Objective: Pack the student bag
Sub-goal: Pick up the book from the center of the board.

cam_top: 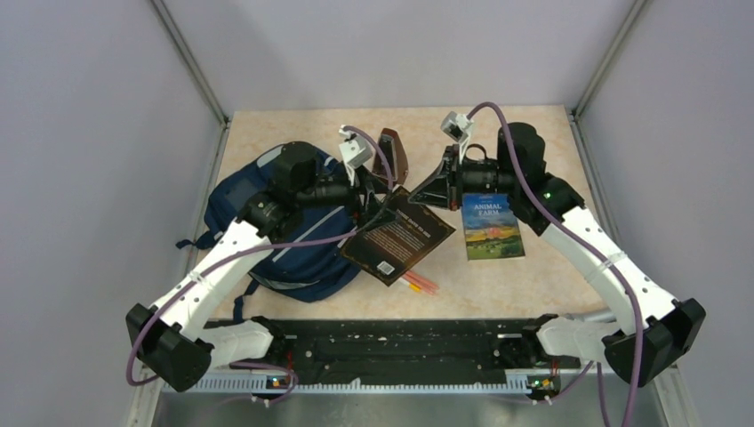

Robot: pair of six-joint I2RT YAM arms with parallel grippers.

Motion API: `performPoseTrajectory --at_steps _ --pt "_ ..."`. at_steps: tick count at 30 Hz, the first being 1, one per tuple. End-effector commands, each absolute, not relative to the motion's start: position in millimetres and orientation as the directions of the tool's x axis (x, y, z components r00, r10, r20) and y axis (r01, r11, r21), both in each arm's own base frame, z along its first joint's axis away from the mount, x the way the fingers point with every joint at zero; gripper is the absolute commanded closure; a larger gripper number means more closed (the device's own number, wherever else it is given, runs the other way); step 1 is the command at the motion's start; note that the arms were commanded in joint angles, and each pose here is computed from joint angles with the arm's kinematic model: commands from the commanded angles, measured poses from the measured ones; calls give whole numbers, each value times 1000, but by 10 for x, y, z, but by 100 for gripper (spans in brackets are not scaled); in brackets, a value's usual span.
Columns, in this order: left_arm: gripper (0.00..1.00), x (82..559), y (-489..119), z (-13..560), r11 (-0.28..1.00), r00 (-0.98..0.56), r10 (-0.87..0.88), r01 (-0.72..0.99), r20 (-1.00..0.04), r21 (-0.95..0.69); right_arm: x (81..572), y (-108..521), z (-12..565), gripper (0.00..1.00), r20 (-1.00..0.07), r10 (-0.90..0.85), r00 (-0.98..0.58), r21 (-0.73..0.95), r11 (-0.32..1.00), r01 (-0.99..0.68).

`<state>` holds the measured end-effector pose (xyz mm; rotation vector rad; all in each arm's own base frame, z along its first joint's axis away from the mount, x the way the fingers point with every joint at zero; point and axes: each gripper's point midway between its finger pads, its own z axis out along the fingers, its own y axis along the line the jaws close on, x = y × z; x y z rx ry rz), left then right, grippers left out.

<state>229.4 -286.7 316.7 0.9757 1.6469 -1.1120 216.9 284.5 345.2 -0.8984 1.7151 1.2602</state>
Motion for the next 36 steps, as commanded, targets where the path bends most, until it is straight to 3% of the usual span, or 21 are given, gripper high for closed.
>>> performPoseTrajectory --at_steps 1,3,5,6,9,10,11,12,14,17,18,20,23,27,31,34,36 --pt "18 2082 -2956 3185 133 -295 131 951 -946 -278 2014 2948 3876 100 -961 -36 -275 269 109 -957" --pt "48 1966 -2989 3170 57 -327 136 945 -935 -322 2005 2952 3858 100 -962 -42 -271 266 105 -958" --pt "92 1908 -3001 3171 15 -340 141 940 -930 -341 2022 2941 3821 100 -963 -51 -266 259 122 -958" --pt "100 1906 -2996 3165 22 -346 145 938 -927 -347 2038 2930 3801 100 -963 -57 -264 255 136 -957" --pt "100 1898 -2956 3213 47 -317 130 948 -939 -313 2072 2897 3726 100 -960 -83 -266 249 172 -953" --pt "100 1888 -2939 3229 54 -306 122 952 -944 -302 2080 2881 3677 95 -958 -101 -269 247 184 -951" --pt "100 1869 -2920 3249 56 -294 114 956 -949 -289 2084 2864 3625 82 -954 -122 -274 247 195 -949" --pt "100 1846 -2905 3264 55 -287 108 958 -952 -282 2091 2846 3583 60 -951 -142 -273 242 205 -948" --pt "100 1802 -2883 3281 49 -286 103 958 -953 -282 2079 2812 3477 35 -945 -184 -271 232 210 -950" --pt "100 1756 -2878 3289 33 -302 105 953 -947 -301 1998 2799 3349 21 -928 -228 -294 258 177 -950" --pt "100 1743 -2878 3301 27 -304 103 953 -947 -303 1975 2801 3304 12 -920 -243 -306 272 167 -948" --pt "100 1727 -2874 3356 20 -291 95 957 -952 -291 1936 2806 3214 7 -908 -269 -321 287 157 -945" --pt "100 1733 -2870 3424 24 -272 82 962 -959 -271 1847 2864 3118 6 -898 -291 -330 309 118 -944" --pt "100 1789 -2876 3409 47 -263 85 964 -961 -260 1679 2975 3159 13 -909 -275 -314 320 25 -947" --pt "100 1843 -2871 3441 75 -244 68 968 -967 -239 1632 3029 3121 43 -899 -292 -326 345 -13 -939" --pt "100 1852 -2872 3488 80 -223 47 972 -974 -219 1626 3044 3055 58 -890 -302 -341 365 -24 -931" --pt "100 1865 -2881 3510 81 -219 33 973 -975 -216 1651 3045 2983 63 -883 -312 -351 372 -8 -928"
